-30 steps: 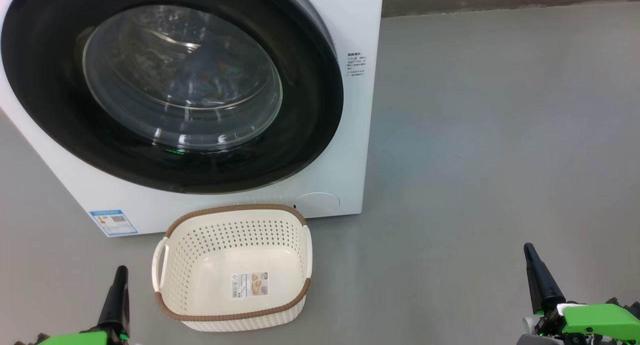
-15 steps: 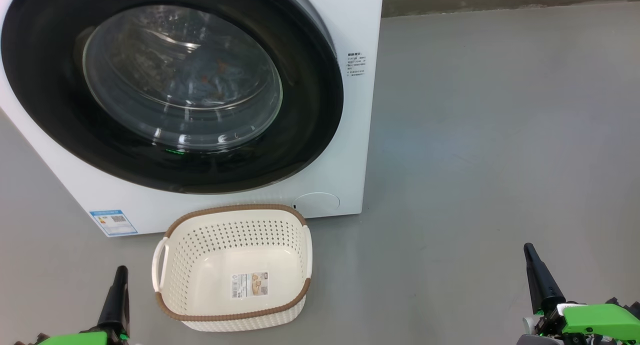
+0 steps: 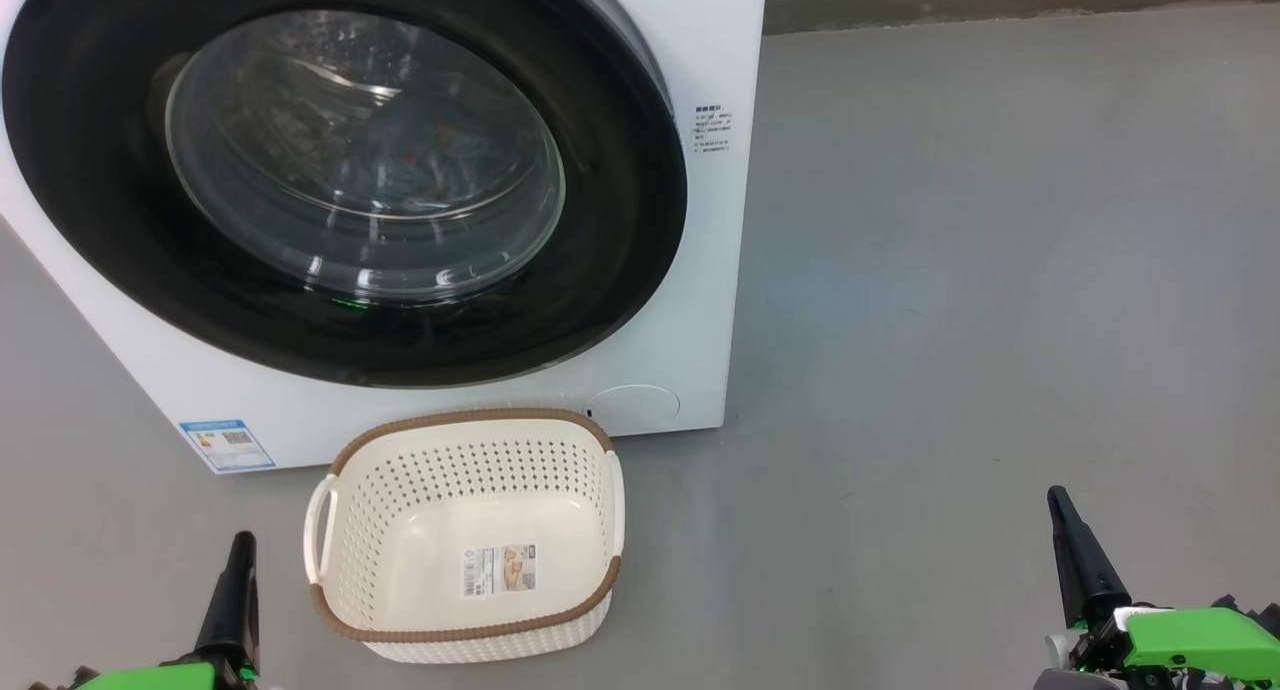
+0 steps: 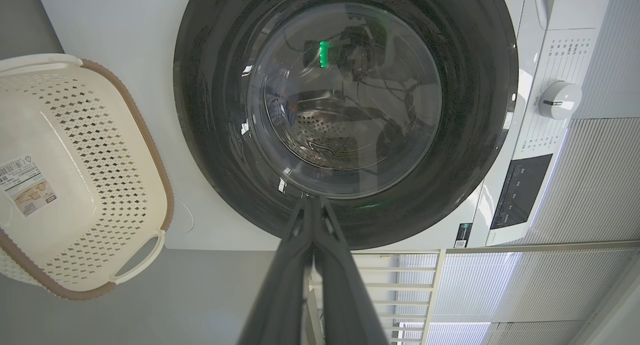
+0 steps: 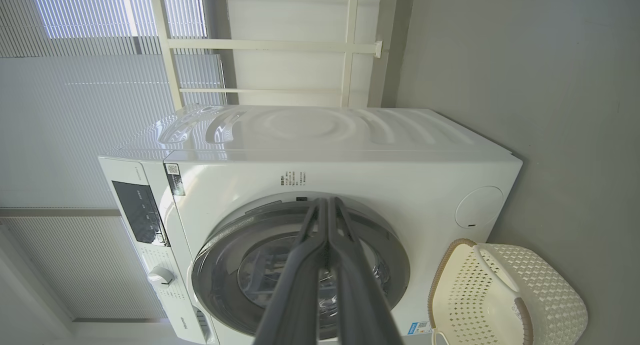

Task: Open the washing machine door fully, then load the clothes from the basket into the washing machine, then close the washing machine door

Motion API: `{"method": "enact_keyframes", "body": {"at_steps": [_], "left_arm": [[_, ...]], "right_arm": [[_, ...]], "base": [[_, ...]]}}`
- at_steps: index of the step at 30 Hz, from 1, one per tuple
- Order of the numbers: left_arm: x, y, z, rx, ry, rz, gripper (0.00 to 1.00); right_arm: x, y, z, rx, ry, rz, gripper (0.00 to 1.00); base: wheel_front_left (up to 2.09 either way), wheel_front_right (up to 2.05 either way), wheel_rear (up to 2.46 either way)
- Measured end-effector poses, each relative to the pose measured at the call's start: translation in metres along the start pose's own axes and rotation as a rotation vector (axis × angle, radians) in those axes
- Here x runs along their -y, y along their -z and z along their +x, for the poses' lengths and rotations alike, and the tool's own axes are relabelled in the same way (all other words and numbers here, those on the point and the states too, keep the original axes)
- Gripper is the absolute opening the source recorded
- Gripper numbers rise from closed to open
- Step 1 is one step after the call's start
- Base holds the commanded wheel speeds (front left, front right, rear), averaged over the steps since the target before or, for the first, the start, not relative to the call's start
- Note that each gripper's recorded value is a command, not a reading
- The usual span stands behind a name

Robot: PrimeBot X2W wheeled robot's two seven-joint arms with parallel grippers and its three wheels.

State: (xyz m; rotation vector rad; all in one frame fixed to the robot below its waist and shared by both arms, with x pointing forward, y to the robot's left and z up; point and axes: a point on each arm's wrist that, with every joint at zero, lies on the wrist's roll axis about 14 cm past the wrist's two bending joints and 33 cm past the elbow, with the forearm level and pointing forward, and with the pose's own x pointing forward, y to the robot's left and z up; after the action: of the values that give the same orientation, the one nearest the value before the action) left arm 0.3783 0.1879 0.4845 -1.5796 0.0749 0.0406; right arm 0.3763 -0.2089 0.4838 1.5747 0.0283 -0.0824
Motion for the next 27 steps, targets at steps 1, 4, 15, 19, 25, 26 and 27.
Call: {"method": "enact_keyframes", "body": {"at_steps": [1, 4, 15, 19, 25, 26, 27], "left_arm": [[0.0, 0.0, 0.0, 0.0, 0.0, 0.0, 0.0], [0.0, 0.0, 0.0, 0.0, 0.0, 0.0, 0.0], [0.0, 0.0001, 0.0, 0.0, 0.0, 0.0, 0.0], [0.0, 0.0, 0.0, 0.0, 0.0, 0.0, 0.0], [0.0, 0.0001, 0.0, 0.0, 0.0, 0.0, 0.0], [0.0, 0.0001, 0.0, 0.0, 0.0, 0.0, 0.0], [0.0, 0.0001, 0.0, 0.0, 0.0, 0.0, 0.0]], "right_arm": [[0.0, 0.0, 0.0, 0.0, 0.0, 0.0, 0.0], [0.0, 0.0, 0.0, 0.0, 0.0, 0.0, 0.0], [0.0001, 0.0, 0.0, 0.0, 0.0, 0.0, 0.0], [0.0001, 0.0, 0.0, 0.0, 0.0, 0.0, 0.0], [0.0001, 0.0, 0.0, 0.0, 0.0, 0.0, 0.0], [0.0001, 0.0, 0.0, 0.0, 0.0, 0.0, 0.0], [0.0001, 0.0, 0.0, 0.0, 0.0, 0.0, 0.0]], "base": [[0.0, 0.0, 0.0], [0.0, 0.0, 0.0], [0.0, 0.0, 0.0], [0.0, 0.0, 0.0], [0.0, 0.0, 0.0], [0.0, 0.0, 0.0], [0.0, 0.0, 0.0]]}}
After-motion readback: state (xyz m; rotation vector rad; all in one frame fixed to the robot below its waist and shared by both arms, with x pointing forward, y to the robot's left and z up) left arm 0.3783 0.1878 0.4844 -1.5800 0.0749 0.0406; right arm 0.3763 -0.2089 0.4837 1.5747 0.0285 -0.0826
